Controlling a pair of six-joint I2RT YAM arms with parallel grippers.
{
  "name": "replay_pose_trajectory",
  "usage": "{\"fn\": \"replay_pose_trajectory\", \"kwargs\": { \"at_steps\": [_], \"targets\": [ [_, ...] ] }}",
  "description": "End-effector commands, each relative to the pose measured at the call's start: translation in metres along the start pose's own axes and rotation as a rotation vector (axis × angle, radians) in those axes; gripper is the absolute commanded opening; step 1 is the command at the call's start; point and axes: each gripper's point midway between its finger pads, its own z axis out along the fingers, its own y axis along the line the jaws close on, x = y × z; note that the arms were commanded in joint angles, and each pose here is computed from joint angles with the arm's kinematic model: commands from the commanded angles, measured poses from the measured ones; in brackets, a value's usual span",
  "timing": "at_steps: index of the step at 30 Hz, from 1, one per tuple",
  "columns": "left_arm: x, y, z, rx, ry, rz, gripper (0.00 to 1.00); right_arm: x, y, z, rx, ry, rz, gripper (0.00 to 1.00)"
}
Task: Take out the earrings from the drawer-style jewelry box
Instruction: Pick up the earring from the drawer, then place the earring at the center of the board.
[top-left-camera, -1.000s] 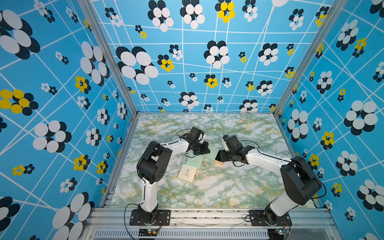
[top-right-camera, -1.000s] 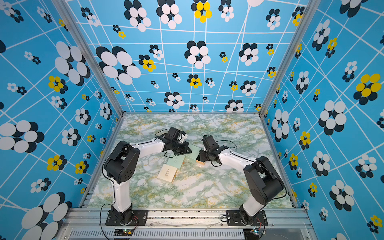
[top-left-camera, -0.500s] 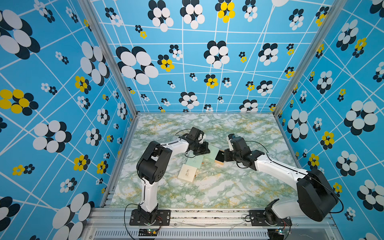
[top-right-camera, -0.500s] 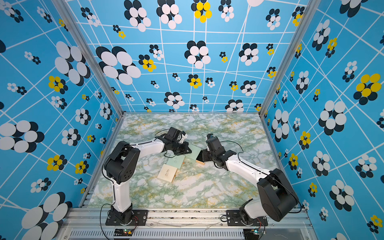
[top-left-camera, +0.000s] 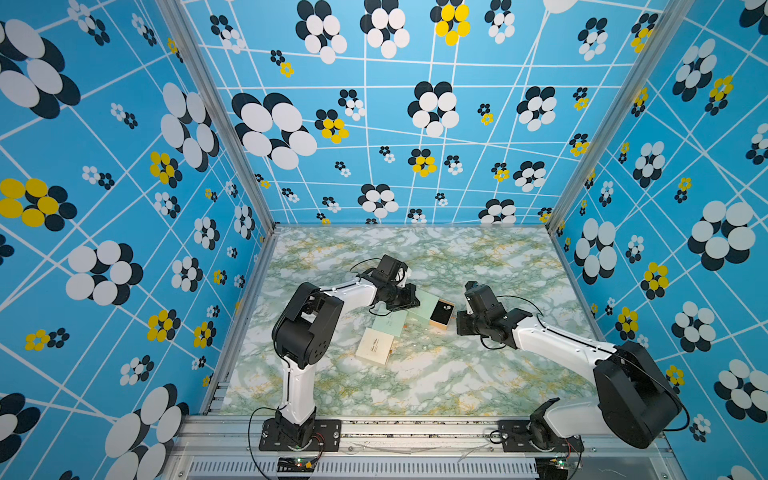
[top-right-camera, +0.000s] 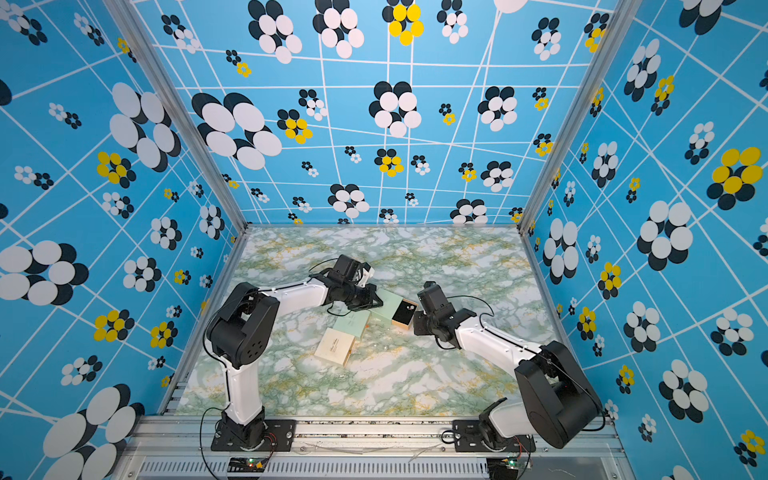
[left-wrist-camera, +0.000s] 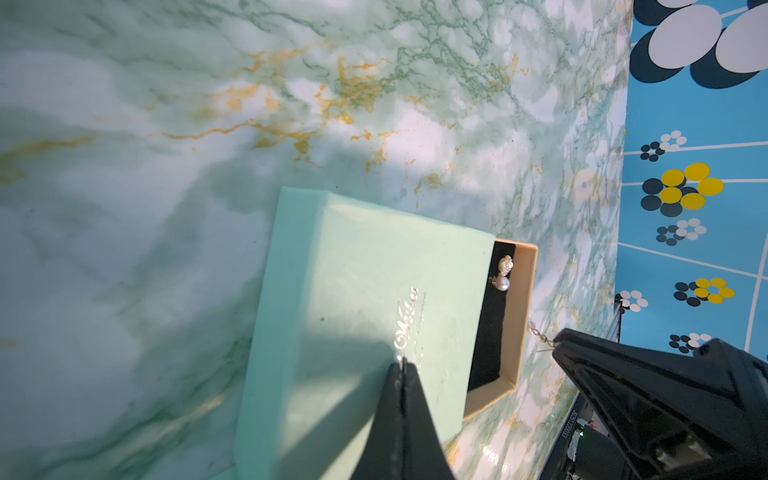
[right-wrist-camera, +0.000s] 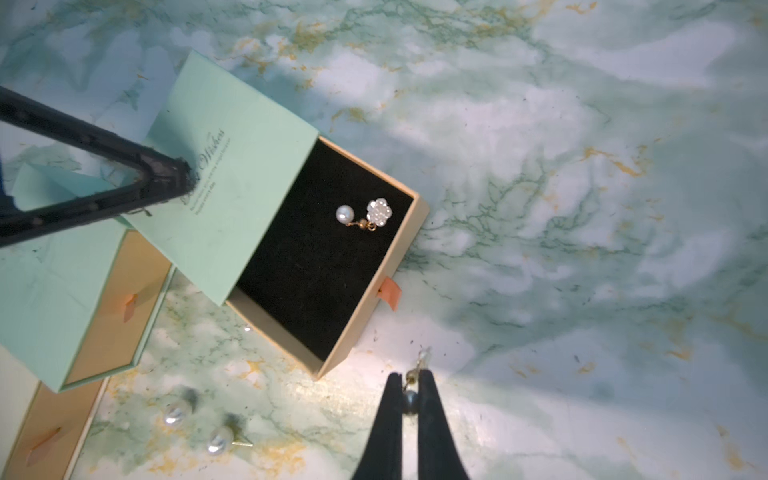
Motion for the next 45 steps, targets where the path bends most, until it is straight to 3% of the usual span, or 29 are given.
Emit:
{"fn": "replay_pose_trajectory", "kwargs": {
  "at_steps": [1,10,19,30,45],
  "targets": [
    [0.035,0.047,0.003,-0.15,0.097,-0.089,0.0,0.018,-0.007,0.013,0.003,0.072,0.044,0.06],
    [0.032,0.045,0.001,-0.154,0.09,-0.083,0.0,0.02,-0.005,0.024,-0.03,0.086,0.083,0.1],
    [0.032,0.044,0.002,-0.153,0.093,-0.082,0.0,0.01,-0.009,0.014,-0.031,0.066,0.076,0.23],
    [0.032,0.043,0.001,-0.15,0.093,-0.078,0.0,-0.047,0.022,-0.013,-0.123,-0.018,0.006,0.26],
    [0.033,0.042,0.001,-0.143,0.093,-0.075,0.0,-0.066,0.044,0.021,-0.119,0.028,-0.023,0.24]
  ]
}}
